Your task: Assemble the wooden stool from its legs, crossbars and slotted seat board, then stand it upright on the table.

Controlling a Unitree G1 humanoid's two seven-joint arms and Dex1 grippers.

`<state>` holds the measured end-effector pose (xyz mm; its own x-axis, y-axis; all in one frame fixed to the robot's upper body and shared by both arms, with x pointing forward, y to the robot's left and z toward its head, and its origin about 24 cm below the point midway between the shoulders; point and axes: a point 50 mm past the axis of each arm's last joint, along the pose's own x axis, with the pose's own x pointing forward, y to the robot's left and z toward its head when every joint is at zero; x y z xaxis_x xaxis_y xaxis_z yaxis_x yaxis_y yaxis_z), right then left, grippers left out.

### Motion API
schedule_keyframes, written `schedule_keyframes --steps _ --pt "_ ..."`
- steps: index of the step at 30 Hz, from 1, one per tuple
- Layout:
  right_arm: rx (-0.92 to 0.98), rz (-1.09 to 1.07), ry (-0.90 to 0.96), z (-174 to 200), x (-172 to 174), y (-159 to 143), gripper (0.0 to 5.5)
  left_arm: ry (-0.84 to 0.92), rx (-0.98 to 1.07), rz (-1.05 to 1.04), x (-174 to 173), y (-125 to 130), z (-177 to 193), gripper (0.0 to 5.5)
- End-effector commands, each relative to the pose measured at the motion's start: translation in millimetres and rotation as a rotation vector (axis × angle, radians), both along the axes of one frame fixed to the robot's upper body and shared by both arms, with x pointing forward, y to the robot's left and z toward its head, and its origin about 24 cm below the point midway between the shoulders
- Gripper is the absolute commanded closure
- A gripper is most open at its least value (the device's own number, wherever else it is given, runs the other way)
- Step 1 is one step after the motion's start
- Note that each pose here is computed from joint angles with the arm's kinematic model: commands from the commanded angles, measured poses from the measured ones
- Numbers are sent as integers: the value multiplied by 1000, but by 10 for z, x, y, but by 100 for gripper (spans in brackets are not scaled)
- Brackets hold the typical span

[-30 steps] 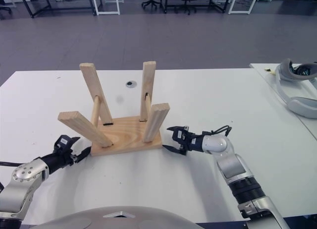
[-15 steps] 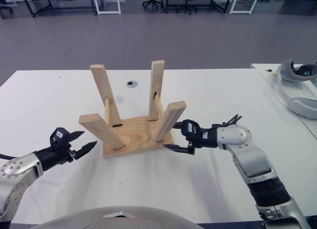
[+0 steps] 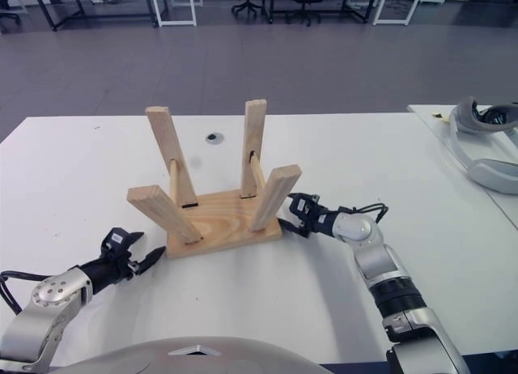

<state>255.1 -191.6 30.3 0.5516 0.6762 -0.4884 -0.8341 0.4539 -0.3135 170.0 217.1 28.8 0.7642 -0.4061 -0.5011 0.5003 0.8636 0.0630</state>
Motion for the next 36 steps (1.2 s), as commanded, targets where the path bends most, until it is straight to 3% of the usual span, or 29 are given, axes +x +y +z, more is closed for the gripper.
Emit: schedule_keyframes --steps 1,7,16,27,36 --pt "26 73 52 14 -134 55 191 11 -4 -12 23 -54 -55 183" --pt "-59 -41 -7 72 -68 -134 191 2 -4 -38 15 -80 -58 183" --pt "-19 -115 4 122 -252 -265 191 -18 64 -10 34 162 -26 183" --pt "-34 -45 50 31 -304 -99 191 -8 23 -52 49 -27 -108 183" --pt "105 33 57 242 -351 129 191 -33 -63 -92 78 -204 38 183"
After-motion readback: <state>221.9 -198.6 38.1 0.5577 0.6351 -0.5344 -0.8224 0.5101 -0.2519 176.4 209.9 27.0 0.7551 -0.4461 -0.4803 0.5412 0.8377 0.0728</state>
